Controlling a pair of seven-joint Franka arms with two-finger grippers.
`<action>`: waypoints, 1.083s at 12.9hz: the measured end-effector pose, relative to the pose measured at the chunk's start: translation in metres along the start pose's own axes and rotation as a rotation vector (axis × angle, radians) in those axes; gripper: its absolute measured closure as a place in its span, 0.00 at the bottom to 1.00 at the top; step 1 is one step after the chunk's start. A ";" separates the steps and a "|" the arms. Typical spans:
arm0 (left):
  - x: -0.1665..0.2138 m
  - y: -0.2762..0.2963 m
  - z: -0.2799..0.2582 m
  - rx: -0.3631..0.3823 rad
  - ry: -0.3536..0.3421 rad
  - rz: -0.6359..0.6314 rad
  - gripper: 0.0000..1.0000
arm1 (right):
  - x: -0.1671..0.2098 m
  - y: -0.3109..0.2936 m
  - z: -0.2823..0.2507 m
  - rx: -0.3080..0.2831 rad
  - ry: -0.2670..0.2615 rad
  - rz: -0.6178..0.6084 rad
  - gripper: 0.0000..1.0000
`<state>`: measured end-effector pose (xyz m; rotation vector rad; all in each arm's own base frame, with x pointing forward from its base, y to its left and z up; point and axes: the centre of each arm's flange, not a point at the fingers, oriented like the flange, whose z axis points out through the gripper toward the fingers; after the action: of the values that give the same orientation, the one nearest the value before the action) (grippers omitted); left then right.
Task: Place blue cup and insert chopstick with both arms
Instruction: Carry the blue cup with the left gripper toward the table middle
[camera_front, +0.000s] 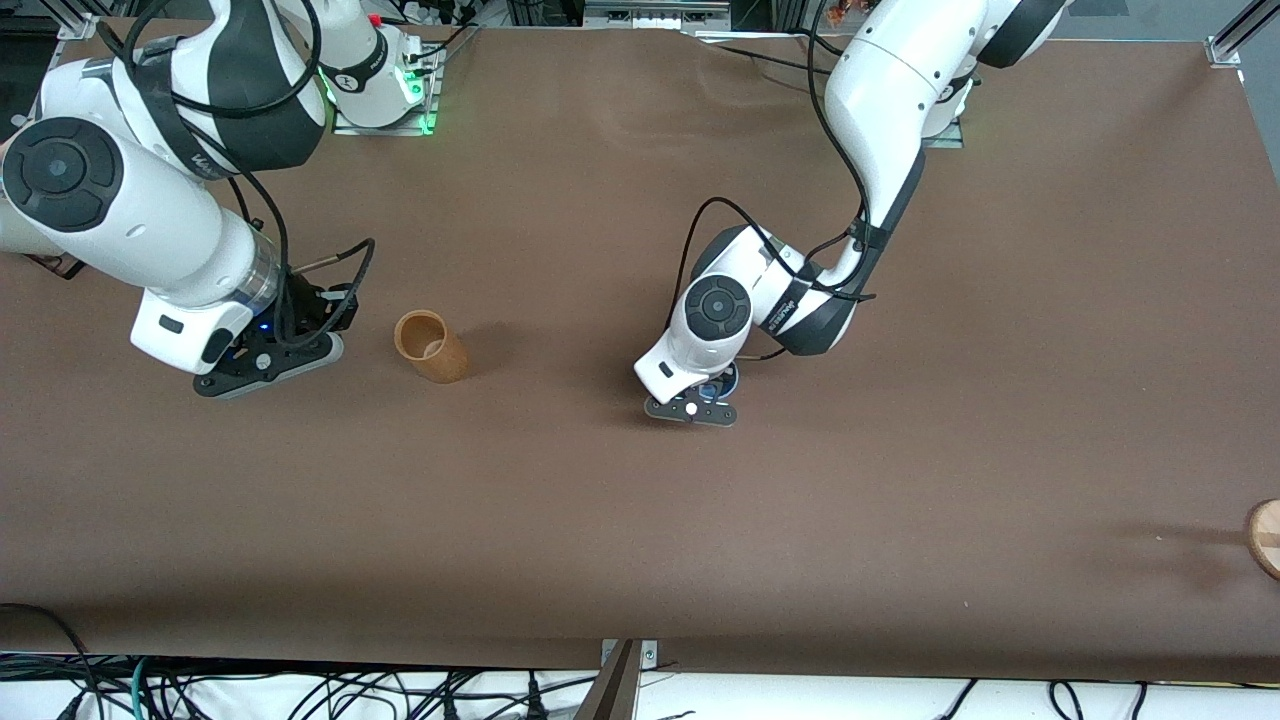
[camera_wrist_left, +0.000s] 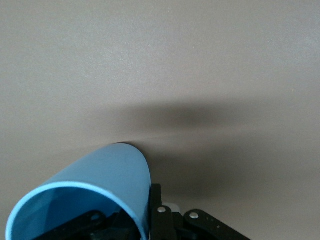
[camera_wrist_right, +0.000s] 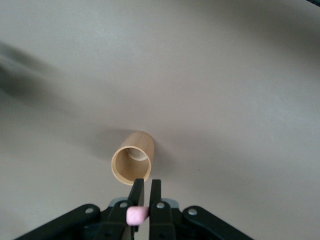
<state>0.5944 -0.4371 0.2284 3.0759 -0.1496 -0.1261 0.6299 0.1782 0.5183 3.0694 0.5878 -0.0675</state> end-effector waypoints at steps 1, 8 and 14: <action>0.001 -0.002 0.003 0.007 0.001 0.000 0.78 | 0.000 0.000 0.000 0.000 0.000 0.000 0.91; 0.009 0.000 -0.015 -0.006 0.023 -0.031 0.03 | 0.001 -0.012 0.000 0.004 0.001 -0.014 0.91; 0.015 -0.014 -0.109 -0.019 -0.043 -0.077 0.00 | 0.013 -0.057 0.008 0.042 0.029 0.041 0.91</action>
<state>0.6202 -0.4188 0.3346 3.0615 -0.0317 -0.1965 0.6200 0.2360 0.5095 3.1267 0.5305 -0.0360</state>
